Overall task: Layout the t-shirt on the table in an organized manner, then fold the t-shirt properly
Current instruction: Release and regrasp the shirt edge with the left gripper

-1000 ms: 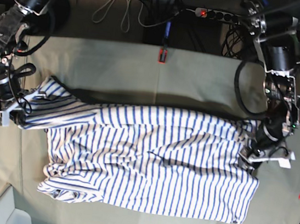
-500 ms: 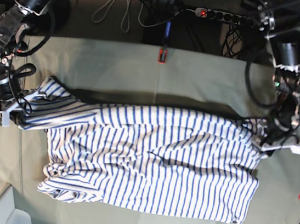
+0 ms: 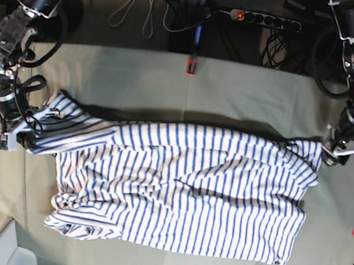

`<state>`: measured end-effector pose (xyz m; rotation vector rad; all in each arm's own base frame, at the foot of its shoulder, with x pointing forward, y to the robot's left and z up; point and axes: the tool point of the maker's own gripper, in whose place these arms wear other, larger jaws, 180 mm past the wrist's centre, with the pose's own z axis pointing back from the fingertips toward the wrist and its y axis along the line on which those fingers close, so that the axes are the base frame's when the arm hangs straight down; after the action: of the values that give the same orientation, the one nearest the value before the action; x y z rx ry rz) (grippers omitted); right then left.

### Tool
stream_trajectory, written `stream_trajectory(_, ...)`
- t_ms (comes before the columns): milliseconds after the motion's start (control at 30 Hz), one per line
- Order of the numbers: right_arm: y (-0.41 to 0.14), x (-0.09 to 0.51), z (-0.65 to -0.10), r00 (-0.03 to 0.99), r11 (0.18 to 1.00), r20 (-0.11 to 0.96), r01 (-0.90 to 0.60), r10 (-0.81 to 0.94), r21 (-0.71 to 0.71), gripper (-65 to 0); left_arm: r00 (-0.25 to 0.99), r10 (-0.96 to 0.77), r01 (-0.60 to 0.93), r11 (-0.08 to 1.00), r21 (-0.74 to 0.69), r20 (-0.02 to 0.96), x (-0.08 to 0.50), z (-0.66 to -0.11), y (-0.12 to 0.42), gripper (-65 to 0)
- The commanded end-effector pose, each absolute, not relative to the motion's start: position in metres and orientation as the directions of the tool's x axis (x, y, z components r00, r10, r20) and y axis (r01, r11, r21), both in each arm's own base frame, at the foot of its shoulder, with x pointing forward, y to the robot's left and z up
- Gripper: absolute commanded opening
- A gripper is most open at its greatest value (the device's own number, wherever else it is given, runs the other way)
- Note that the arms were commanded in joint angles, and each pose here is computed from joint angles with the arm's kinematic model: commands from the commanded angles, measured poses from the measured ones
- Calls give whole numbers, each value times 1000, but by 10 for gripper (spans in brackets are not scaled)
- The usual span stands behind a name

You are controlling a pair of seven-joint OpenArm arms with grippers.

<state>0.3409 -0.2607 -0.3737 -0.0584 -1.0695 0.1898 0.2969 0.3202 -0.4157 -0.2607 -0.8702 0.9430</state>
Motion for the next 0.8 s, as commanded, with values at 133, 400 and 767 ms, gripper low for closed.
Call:
stream_trajectory(133,-262,351,-356,408,980,893,-130,190,-149,-650,241,767,-506,623,-597,595,334,-371,316,-255)
stream_trajectory(400,-255,346,-362,422,977,884,-153,200,-148,-650,273,726,-600,642,-478,631,378,-371,311,-252)
stream_trajectory(767,-255,345,-363,423,977,884,-153,200,-148,-650,448,632,-577,745,-336,632,417,-405,260,-252)
